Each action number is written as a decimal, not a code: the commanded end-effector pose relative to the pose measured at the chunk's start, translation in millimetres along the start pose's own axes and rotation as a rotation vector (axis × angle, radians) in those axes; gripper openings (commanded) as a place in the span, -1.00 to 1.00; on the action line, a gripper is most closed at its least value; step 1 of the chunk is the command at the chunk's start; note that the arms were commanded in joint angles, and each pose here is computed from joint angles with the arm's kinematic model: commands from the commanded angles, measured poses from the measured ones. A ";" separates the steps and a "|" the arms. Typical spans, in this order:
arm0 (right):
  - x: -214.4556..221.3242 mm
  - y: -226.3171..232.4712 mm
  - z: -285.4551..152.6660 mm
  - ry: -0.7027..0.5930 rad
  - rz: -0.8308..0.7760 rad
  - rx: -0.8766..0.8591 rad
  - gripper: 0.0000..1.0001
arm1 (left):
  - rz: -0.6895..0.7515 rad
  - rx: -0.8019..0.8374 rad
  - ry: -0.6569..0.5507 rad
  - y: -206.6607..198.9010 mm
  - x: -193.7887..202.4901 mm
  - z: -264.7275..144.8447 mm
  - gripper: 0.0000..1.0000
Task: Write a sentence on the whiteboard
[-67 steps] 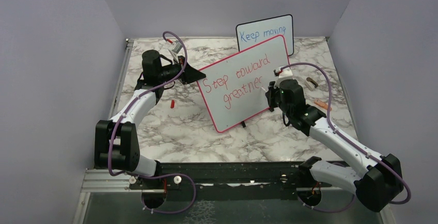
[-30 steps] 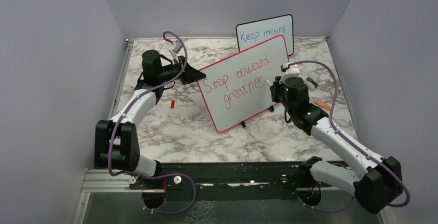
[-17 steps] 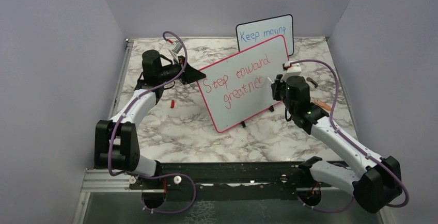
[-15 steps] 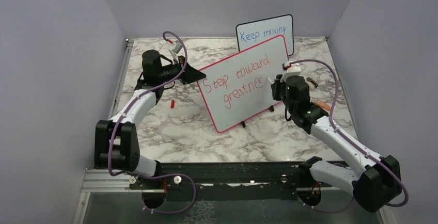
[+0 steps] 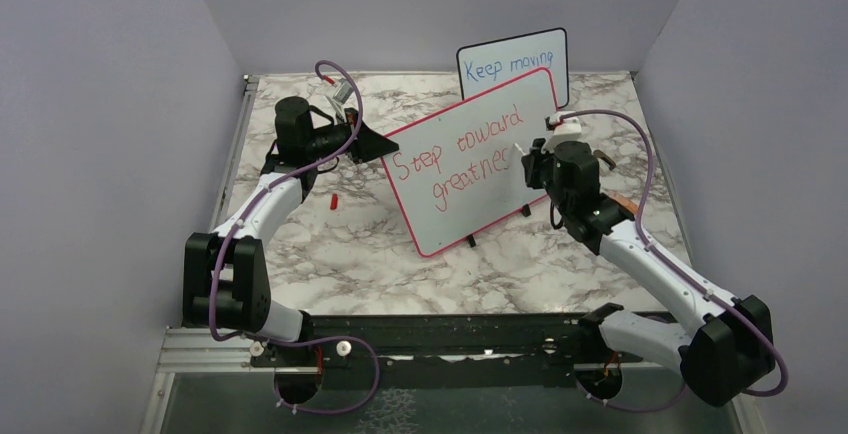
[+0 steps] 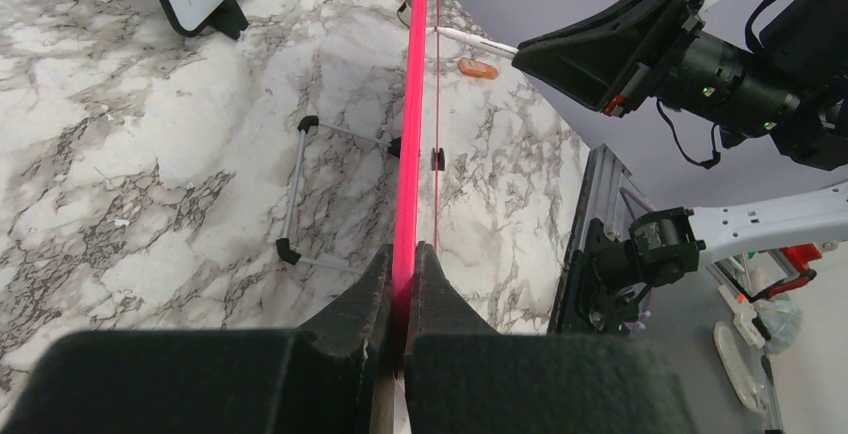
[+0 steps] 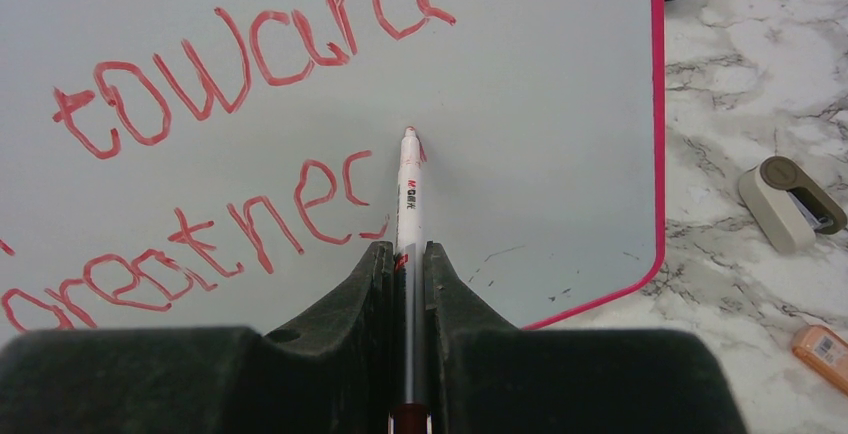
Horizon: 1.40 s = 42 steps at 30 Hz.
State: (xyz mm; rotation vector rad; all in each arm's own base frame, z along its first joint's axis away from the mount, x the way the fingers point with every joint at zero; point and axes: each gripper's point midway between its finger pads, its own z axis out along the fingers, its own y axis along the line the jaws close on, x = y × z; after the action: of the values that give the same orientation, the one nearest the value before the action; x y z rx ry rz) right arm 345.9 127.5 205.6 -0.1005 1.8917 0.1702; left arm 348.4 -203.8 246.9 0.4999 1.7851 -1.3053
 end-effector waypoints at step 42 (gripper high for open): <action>40.0 -10.8 -13.7 0.152 -0.002 0.036 -0.99 | -0.042 -0.024 0.050 9.9 19.6 2.7 -1.00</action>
State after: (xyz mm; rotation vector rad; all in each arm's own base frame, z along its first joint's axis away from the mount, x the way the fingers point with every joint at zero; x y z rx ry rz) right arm 328.3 118.4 179.9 -0.1035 2.0106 0.1325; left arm 348.4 -203.8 246.9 0.4994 1.7855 -1.3052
